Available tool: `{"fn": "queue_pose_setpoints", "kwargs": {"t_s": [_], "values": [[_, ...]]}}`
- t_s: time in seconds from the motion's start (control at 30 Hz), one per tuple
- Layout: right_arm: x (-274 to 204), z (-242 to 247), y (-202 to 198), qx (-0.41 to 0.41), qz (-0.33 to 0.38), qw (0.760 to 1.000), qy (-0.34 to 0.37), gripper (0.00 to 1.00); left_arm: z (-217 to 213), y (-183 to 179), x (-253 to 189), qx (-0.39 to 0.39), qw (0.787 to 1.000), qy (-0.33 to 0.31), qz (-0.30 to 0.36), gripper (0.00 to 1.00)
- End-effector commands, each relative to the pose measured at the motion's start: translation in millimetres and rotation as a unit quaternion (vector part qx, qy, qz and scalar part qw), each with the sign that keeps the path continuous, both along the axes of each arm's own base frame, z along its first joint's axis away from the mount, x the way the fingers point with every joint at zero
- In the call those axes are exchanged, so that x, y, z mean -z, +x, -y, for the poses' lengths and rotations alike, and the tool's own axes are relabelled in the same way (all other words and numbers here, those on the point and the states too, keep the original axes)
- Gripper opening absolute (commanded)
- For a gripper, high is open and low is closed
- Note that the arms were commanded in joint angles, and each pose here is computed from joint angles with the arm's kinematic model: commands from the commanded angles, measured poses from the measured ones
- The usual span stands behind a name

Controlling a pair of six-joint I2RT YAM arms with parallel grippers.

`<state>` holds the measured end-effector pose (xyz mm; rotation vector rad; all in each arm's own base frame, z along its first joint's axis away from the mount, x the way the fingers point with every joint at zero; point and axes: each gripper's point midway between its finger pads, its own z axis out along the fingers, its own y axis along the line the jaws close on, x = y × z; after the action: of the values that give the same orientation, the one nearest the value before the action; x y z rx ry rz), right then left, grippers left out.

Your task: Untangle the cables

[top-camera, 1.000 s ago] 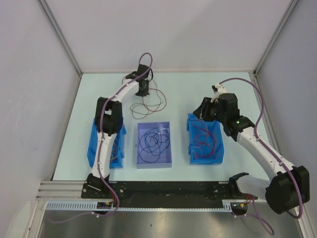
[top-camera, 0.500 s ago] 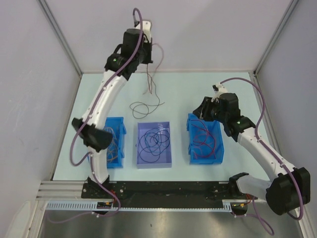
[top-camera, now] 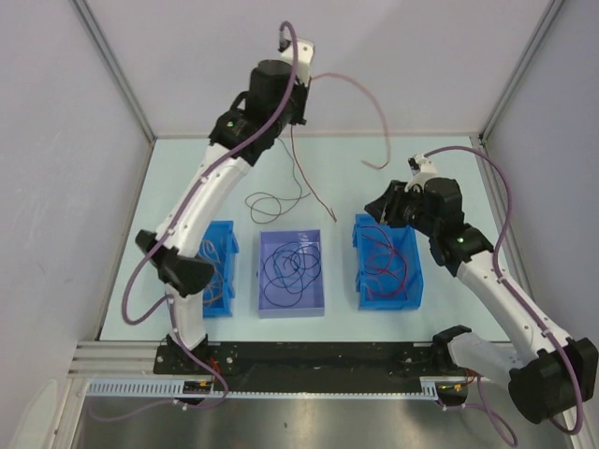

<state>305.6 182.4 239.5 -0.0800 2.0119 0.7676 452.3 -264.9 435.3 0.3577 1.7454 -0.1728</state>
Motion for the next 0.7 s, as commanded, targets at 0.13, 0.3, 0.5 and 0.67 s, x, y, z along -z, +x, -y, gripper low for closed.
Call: {"fn": "queue_pose_setpoints", "kwargs": {"t_s": [0.13,0.3,0.5,0.67], "values": [[-84.7,-6.7,-22.0,-0.053,0.139,0.988,0.037,0.46,-11.2,4.1,30.4,-0.01,0.998,-0.019,-0.061,0.0],[-120.7,-3.3,-20.7,-0.04,0.186,0.979,0.078,0.56,-10.5,-12.2,30.9,0.025,0.998,-0.012,-0.058,0.0],[-150.5,-14.9,15.9,-0.044,0.174,0.976,0.127,0.6,-4.0,-36.0,42.4,0.08,0.994,-0.007,-0.08,0.0],[-177.1,-36.6,24.3,-0.124,0.234,0.956,0.124,0.92,3.1,-61.5,42.3,0.13,0.985,-0.016,-0.113,0.0]]}}
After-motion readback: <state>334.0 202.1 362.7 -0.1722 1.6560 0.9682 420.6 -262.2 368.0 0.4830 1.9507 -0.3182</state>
